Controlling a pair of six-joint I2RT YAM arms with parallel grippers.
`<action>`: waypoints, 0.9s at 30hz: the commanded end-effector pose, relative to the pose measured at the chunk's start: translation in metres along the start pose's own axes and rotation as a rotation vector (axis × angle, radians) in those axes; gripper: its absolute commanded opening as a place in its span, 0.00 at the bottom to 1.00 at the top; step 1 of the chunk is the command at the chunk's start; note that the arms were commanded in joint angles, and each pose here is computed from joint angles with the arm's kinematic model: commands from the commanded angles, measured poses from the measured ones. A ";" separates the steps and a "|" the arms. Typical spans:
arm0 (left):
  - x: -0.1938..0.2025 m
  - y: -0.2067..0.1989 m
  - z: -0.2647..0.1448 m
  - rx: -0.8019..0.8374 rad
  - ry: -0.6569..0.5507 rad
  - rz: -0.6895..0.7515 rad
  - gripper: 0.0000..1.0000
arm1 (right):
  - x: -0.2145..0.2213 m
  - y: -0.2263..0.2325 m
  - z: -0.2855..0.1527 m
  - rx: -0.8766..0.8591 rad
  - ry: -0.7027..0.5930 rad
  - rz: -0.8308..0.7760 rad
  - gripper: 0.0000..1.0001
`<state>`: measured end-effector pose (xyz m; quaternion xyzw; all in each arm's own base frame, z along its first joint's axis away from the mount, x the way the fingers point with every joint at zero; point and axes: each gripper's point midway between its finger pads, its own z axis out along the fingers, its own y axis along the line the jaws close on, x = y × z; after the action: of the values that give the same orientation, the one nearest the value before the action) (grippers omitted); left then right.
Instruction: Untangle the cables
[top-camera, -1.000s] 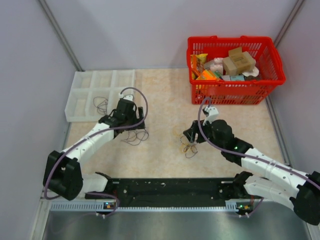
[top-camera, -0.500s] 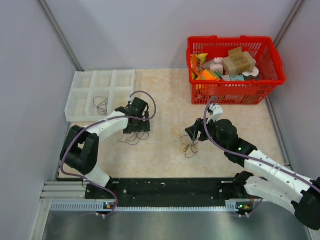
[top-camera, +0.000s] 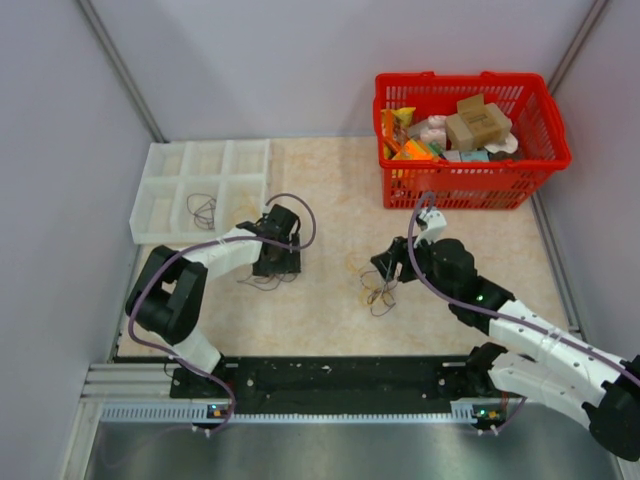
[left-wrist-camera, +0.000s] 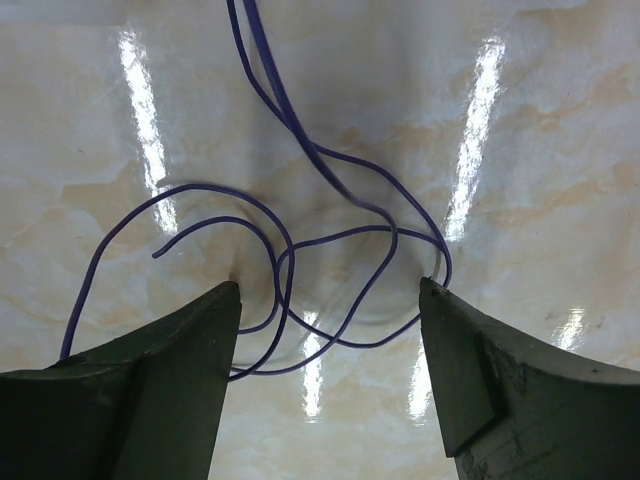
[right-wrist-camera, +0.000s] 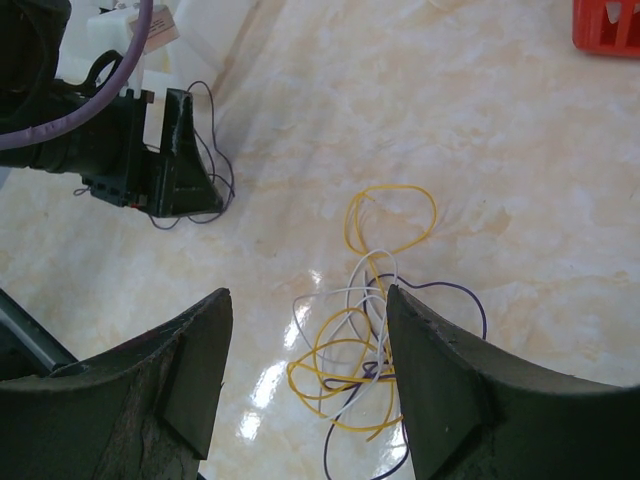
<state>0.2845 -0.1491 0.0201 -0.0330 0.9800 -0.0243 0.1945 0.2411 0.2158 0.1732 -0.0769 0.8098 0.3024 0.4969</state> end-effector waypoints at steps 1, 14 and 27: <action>-0.016 -0.003 0.003 0.010 -0.062 0.020 0.76 | -0.007 0.002 -0.003 -0.012 -0.028 0.006 0.63; -0.004 -0.006 0.004 0.089 -0.080 0.028 0.43 | -0.008 -0.002 -0.011 -0.005 -0.050 0.008 0.63; -0.035 -0.002 -0.053 0.154 -0.226 -0.011 0.00 | -0.011 0.001 -0.015 -0.021 -0.063 0.012 0.63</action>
<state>0.2840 -0.1475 0.0400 -0.0151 0.9642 -0.0664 0.2564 0.2333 0.2087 0.1778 -0.0751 0.8023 0.3082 0.5056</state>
